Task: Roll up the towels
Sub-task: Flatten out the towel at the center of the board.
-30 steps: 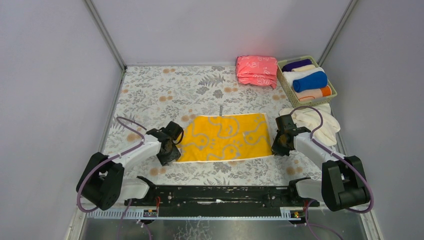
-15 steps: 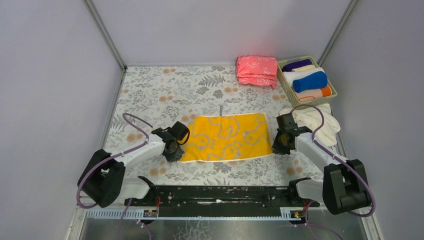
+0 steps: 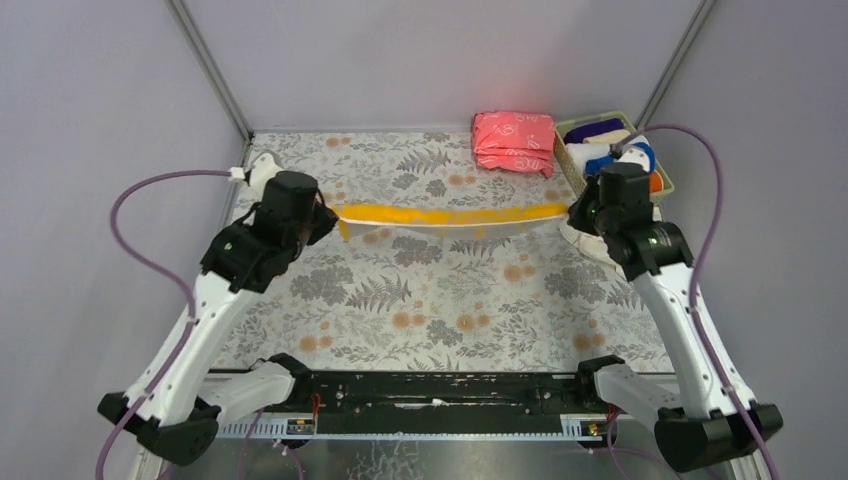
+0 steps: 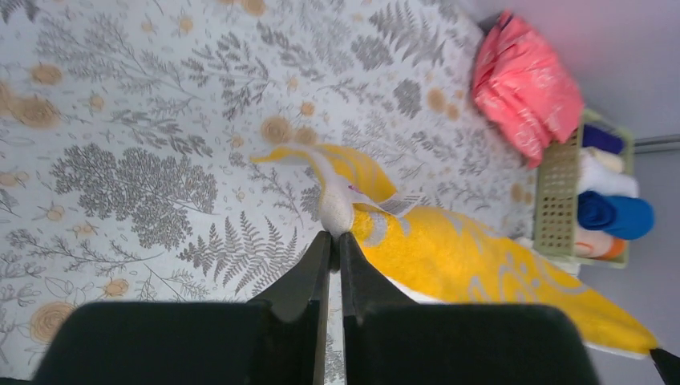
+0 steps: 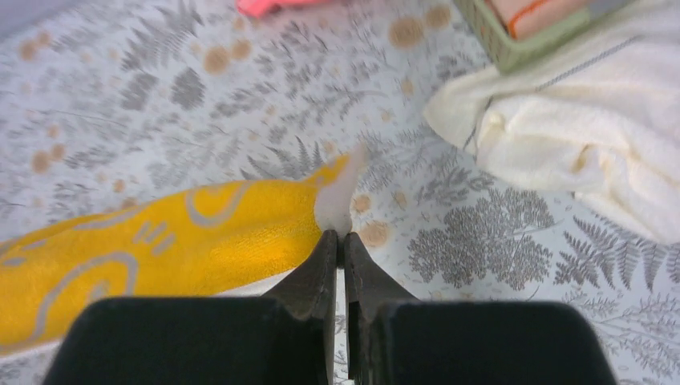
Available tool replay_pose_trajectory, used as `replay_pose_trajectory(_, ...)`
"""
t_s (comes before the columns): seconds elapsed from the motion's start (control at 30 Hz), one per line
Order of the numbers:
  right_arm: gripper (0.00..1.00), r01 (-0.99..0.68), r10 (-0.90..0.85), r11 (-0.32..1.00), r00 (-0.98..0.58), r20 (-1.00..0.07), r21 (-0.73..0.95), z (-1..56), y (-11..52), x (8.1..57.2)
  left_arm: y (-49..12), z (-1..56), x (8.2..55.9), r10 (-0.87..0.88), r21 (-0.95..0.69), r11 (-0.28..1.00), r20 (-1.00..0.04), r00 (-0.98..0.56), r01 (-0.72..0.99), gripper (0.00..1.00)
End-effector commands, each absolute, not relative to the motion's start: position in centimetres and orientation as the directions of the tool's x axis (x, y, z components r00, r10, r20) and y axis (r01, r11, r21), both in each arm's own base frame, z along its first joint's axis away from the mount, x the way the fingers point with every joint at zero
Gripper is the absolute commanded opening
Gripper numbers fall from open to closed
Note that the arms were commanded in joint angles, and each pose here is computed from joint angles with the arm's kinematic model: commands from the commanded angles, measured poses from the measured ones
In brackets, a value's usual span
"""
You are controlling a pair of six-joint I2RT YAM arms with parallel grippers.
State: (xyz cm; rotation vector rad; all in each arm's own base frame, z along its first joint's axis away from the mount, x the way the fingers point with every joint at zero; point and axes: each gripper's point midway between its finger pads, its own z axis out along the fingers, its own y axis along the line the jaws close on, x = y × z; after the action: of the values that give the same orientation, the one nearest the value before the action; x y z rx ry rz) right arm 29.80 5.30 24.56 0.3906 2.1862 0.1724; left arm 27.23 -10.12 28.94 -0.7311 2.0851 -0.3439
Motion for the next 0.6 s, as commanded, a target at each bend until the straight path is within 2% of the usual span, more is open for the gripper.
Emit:
replay_pose_trajectory(0.0,0.0,0.13,0.293,0.956,-0.492,-0.82,0.264,30.1,5.0,27.1,-6.7,32.3,24.7,-0.594,-0.467,0.798,-0.717,-0.364,-0.381,0.0)
replay_pose_trajectory(0.17,0.0,0.041,0.297,0.95,-0.43,-0.853,0.31,33.4,5.3,24.0,-5.4,34.3,22.1,-0.628,-0.528,0.773,-0.712,-0.314,-0.351,0.0)
replay_pose_trajectory(0.27,0.0,0.044,0.317,0.942,-0.444,-0.838,0.333,33.4,5.4,23.0,-5.4,33.8,21.3,-0.635,-0.538,0.77,-0.7,-0.326,-0.343,0.02)
replay_pose_trajectory(0.4,0.0,0.101,0.342,0.935,-0.508,-0.79,0.339,30.9,5.6,23.5,-6.1,30.7,22.3,-0.598,-0.472,0.798,-0.697,-0.396,-0.374,0.05)
replay_pose_trajectory(0.57,0.0,0.191,0.352,0.935,-0.57,-0.742,0.297,25.4,5.6,26.9,-7.2,25.2,25.8,-0.561,-0.385,0.817,-0.702,-0.439,-0.429,0.07)
